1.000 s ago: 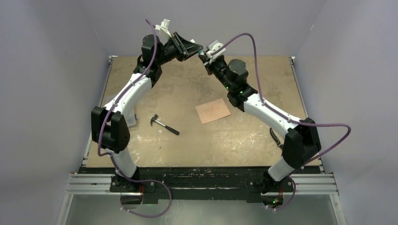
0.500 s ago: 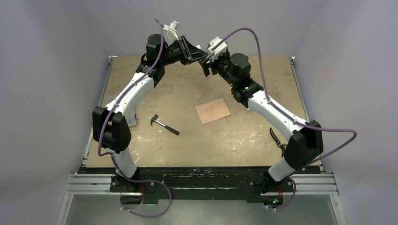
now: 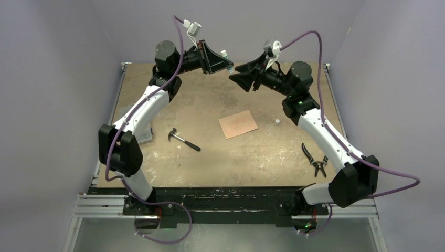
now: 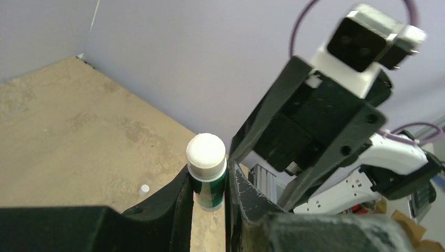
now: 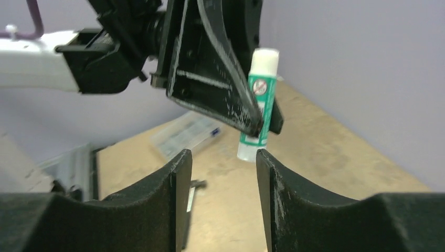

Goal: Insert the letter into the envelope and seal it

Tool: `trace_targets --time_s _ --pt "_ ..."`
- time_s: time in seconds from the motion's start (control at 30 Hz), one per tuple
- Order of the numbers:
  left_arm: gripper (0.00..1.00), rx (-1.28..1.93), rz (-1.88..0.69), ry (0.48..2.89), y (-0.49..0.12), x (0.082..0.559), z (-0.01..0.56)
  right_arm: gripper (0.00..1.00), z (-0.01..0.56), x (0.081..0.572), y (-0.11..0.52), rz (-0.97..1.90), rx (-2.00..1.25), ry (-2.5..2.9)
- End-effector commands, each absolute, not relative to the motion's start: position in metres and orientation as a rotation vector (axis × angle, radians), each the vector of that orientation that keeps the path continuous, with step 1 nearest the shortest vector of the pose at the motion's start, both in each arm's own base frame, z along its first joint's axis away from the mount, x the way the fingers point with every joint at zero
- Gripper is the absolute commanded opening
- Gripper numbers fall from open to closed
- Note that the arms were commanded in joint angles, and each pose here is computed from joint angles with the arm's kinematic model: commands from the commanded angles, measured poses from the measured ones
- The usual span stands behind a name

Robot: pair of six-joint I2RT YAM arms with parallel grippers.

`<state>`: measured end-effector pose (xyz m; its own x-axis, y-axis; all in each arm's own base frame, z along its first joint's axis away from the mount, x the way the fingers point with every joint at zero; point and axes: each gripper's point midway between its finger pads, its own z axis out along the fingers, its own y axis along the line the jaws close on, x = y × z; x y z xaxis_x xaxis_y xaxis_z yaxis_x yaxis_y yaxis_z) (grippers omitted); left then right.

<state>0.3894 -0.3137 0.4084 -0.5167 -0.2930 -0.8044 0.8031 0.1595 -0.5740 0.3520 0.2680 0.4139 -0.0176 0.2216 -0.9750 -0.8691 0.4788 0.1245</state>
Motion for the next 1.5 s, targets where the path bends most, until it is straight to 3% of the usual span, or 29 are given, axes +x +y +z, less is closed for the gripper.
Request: trace_targets --time_s 0.0,0.1,0.2,0.37,0.7,1.1,1.23,1.4,1.47 --pt "0.0 0.75 -1.46 1.285 -0.305 0.348 0.452 0.48 0.403 0.327 0.285 1.154 -0.78 1.302" --pt "0.0 0.759 -1.467 1.286 -0.305 0.344 0.453 0.47 0.409 0.35 0.277 1.04 -0.686 1.321" --pt "0.0 0.77 -1.494 1.275 -0.307 0.337 0.452 0.55 0.417 0.365 0.269 0.969 -0.608 1.322" --pt "0.0 0.775 -1.509 1.263 -0.311 0.332 0.454 0.57 0.423 0.367 0.274 1.0 -0.615 1.302" --pt "0.0 0.76 -1.529 1.277 -0.317 0.329 0.451 0.3 0.433 0.351 0.291 1.079 -0.664 1.248" --pt "0.0 0.73 -1.538 1.309 -0.33 0.33 0.437 0.22 0.436 0.351 0.318 1.057 -0.651 1.242" --pt "0.0 0.77 -1.275 1.412 -0.321 0.356 0.414 0.28 0.416 0.343 0.309 1.045 -0.693 1.305" --pt "0.0 0.974 -1.058 1.488 -0.308 0.356 0.376 0.47 0.392 0.315 0.291 1.014 -0.888 1.354" --pt "0.0 1.06 -0.989 1.453 -0.303 0.353 0.369 0.49 0.39 0.298 0.291 1.043 -0.99 1.354"
